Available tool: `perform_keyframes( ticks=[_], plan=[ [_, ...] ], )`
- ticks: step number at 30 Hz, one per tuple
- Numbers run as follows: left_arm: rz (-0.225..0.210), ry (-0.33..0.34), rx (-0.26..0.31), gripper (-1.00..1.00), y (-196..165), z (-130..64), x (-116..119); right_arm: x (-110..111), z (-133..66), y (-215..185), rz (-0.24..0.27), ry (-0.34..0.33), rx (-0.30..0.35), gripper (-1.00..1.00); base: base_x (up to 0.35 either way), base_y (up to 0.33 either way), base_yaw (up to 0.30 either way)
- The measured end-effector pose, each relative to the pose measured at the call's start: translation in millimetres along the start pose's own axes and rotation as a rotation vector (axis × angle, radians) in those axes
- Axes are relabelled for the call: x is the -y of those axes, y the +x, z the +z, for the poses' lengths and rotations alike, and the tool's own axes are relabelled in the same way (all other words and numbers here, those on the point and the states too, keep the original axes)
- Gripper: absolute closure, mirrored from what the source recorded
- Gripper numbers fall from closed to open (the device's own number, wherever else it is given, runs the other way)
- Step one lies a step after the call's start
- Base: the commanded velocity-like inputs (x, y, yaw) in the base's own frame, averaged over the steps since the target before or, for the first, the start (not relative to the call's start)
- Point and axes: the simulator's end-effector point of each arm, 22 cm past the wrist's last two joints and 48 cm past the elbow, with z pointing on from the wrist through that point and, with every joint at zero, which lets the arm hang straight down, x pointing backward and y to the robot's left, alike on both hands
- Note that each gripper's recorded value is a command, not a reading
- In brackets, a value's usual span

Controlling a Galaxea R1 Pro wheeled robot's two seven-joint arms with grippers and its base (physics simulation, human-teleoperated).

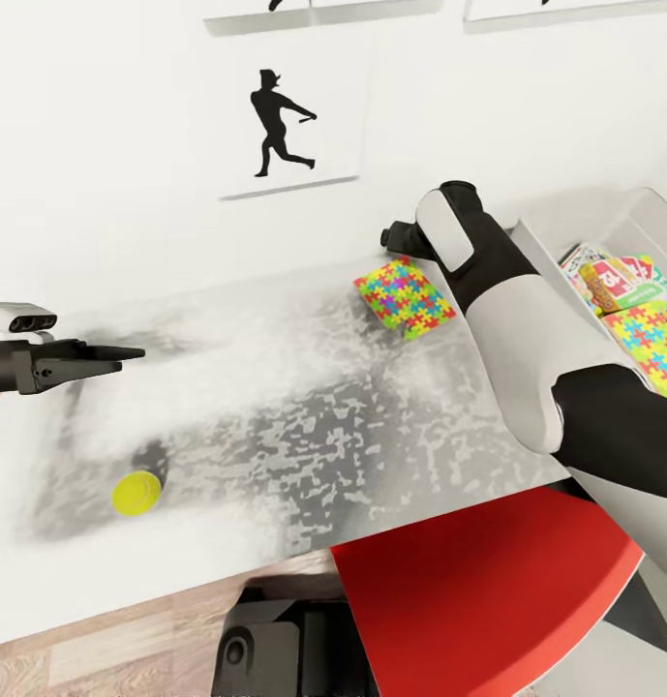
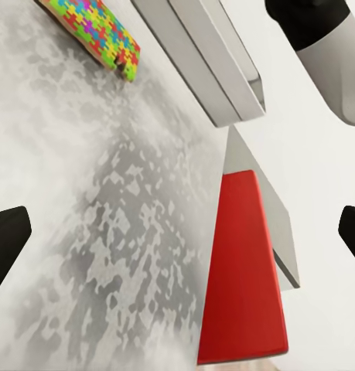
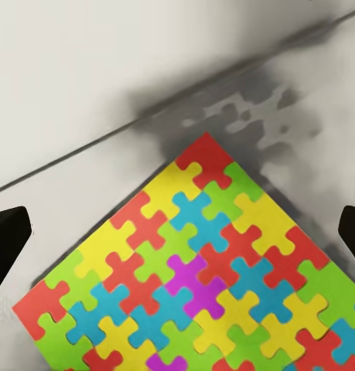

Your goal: Put all the toys in the child's room - the three board games (two on the bed and one on the table), the two jigsaw puzzles on the table, and the tennis ball on the table - inside the toy box on the table in the child's room.

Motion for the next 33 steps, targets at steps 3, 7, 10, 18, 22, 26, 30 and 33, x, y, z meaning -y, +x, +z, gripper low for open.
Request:
perform_keyframes(
  ticks=[3, 7, 10, 18, 22, 26, 30, 33],
  plan=[
    [-0.005, 0.001, -0.002, -1.00, 1.7, 1.0, -2.3, -1.3, 0.2, -3.8, -0.001, -0.002, 0.007, -1.00, 0.000, 0.000, 0.000],
    [-0.011, 0.001, -0.004, -1.00, 4.1, 2.3, -5.4, -2.0, 3.1, -3.1, -0.019, 0.003, 0.011, -1.00, 0.000, 0.000, 0.000],
    [-0.016, 0.001, -0.006, -1.00, 5.8, 3.2, -7.7, -2.4, 6.0, -0.7, -0.033, 0.008, 0.011, -1.00, 0.000, 0.000, 0.000],
    [-0.028, 0.001, -0.011, -1.00, 10.7, 5.6, -14.1, -3.1, 14.4, -0.2, -0.038, 0.015, 0.037, -1.00, 0.000, 0.000, 0.000],
    [-0.033, 0.000, -0.013, -1.00, 12.9, 6.5, -17.2, -3.4, 18.3, 2.5, -0.046, 0.018, 0.038, -1.00, 0.000, 0.000, 0.000],
    [-0.039, 0.000, -0.014, -1.00, 14.8, 7.1, -20.2, -3.5, 21.9, 4.7, -0.049, 0.020, 0.038, -1.00, 0.000, 0.000, 0.000],
    [-0.046, 0.000, -0.015, -1.00, 17.0, 8.1, -23.2, -3.2, 25.5, 6.7, -0.050, 0.020, 0.035, -1.00, 0.000, 0.000, 0.000],
    [-0.051, 0.000, -0.017, -1.00, 18.8, 8.9, -25.5, -2.8, 28.2, 8.4, -0.050, 0.021, 0.033, -1.00, 0.000, 0.000, 0.000]
  ],
)
